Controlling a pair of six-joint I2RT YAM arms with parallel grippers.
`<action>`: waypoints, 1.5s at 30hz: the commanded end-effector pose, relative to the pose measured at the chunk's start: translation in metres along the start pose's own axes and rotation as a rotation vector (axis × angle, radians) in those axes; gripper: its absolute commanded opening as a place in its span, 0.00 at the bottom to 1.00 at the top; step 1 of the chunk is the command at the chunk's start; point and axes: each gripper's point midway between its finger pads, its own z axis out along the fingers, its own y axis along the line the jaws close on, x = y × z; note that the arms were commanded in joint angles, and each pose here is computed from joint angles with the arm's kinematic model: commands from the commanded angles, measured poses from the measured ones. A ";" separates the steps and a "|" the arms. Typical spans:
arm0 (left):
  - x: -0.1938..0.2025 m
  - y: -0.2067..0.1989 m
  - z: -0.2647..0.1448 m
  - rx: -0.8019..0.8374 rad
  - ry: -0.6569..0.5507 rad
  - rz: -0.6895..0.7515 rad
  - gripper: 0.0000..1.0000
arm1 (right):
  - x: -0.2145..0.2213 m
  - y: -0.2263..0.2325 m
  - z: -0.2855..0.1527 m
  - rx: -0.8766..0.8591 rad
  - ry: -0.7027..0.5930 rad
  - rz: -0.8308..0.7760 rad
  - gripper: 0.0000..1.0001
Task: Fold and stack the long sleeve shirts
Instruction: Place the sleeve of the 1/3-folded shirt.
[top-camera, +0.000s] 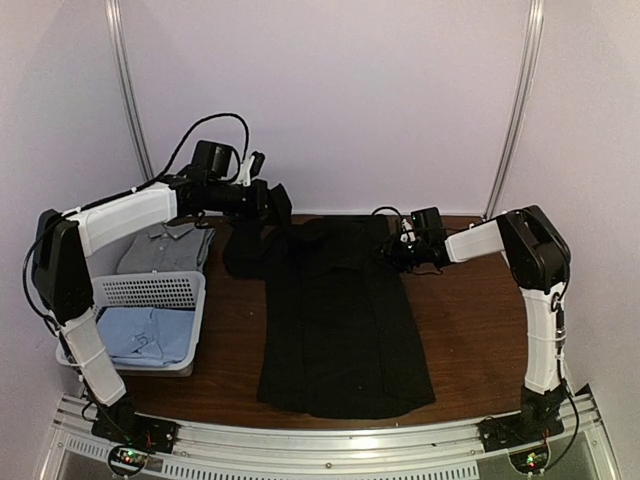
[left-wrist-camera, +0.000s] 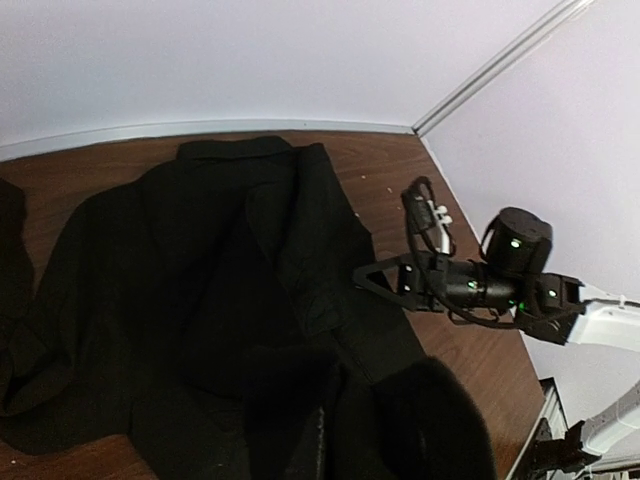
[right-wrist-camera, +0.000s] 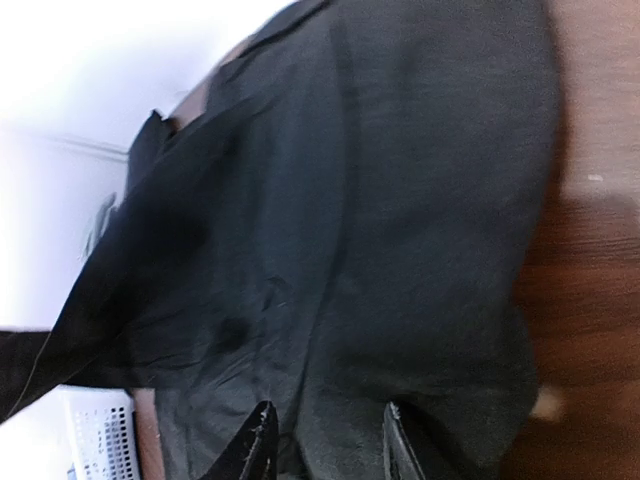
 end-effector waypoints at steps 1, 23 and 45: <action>0.000 -0.048 -0.009 0.144 -0.006 0.018 0.00 | -0.021 -0.024 0.002 0.033 -0.032 0.027 0.37; 0.040 -0.093 0.039 0.267 0.110 -0.042 0.01 | -0.017 0.072 -0.093 -0.055 -0.154 -0.245 0.48; 0.120 -0.096 0.097 0.063 0.338 0.321 0.62 | 0.049 0.056 -0.112 0.040 -0.070 -0.327 0.50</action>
